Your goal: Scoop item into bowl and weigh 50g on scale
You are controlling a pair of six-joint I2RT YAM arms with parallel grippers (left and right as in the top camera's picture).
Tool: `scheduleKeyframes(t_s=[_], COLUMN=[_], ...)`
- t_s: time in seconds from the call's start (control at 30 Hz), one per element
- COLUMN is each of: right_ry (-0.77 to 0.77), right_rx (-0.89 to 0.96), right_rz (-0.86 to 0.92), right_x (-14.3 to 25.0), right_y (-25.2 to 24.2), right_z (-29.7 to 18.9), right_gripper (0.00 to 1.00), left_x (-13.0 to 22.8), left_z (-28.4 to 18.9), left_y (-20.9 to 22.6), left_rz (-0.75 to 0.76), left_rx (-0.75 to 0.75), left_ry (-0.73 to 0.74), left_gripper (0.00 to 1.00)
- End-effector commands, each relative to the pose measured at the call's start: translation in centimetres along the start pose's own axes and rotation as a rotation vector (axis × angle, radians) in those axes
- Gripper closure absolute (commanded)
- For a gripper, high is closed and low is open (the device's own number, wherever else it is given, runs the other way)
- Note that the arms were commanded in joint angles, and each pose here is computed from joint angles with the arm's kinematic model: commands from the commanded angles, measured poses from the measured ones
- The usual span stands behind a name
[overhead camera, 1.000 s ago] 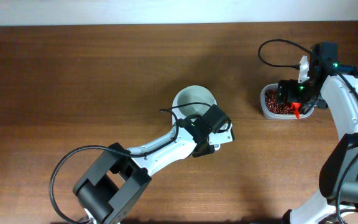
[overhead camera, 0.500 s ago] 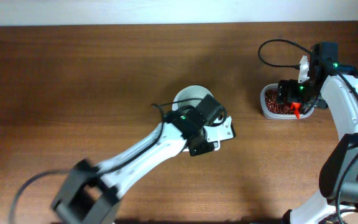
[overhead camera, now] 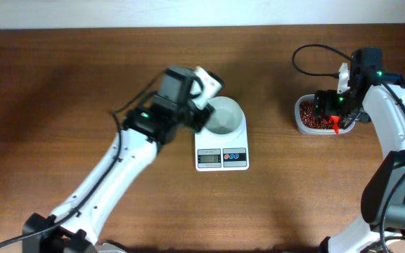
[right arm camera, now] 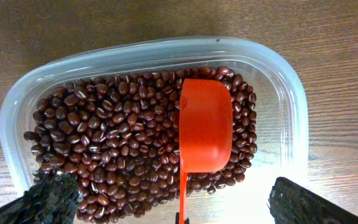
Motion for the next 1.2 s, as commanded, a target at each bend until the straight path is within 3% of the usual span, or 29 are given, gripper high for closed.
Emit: scheduleKeyframes(t_s=[0.0,0.17,0.27,0.47,0.57,0.83,1.17], right_ry=[0.004,0.004,0.004,0.004,0.004,0.004,0.004], right_rx=[0.004,0.004,0.004,0.004,0.004,0.004,0.004], right_rz=[-0.007,-0.007,-0.007,-0.007,-0.007,-0.007,-0.007], right_x=[0.0,0.0,0.0,0.0,0.0,0.0,0.0], right_y=[0.1,0.1,0.1,0.1,0.1,0.1,0.1], right_z=[0.2,0.2,0.2,0.2,0.2,0.2,0.2], right_gripper=[0.01,0.01,0.01,0.01,0.01,0.01,0.01], left_x=[-0.5,1.0,2.0,4.1,6.6,8.7,7.1], left_z=[-2.1,-5.7,-7.9,-7.8,-6.9,-4.5,-2.9], left_y=[6.4,16.6,20.2,20.4,18.6,9.4,-2.9], left_rz=[-0.283,-0.419,-0.492,-0.65,-0.713,-0.664,-0.411], left_rx=[-0.13,-0.365,-0.46,-0.447,-0.389,-0.1,0.167], left_ry=[-0.098,-0.244,-0.313,-0.252,-0.095,0.248,0.433], left_gripper=[1.0,1.0,1.0,1.0,1.0,1.0,1.0])
Point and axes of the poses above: each gripper's point midway between its finger pads, its own z axis out along the fingers, its own y axis along the line the jaws close on, x = y × z, the point moved 6 cm from there along -z, back along the fingers, and after that the axes turned 5 degrees about z, right-handed, at the moved point
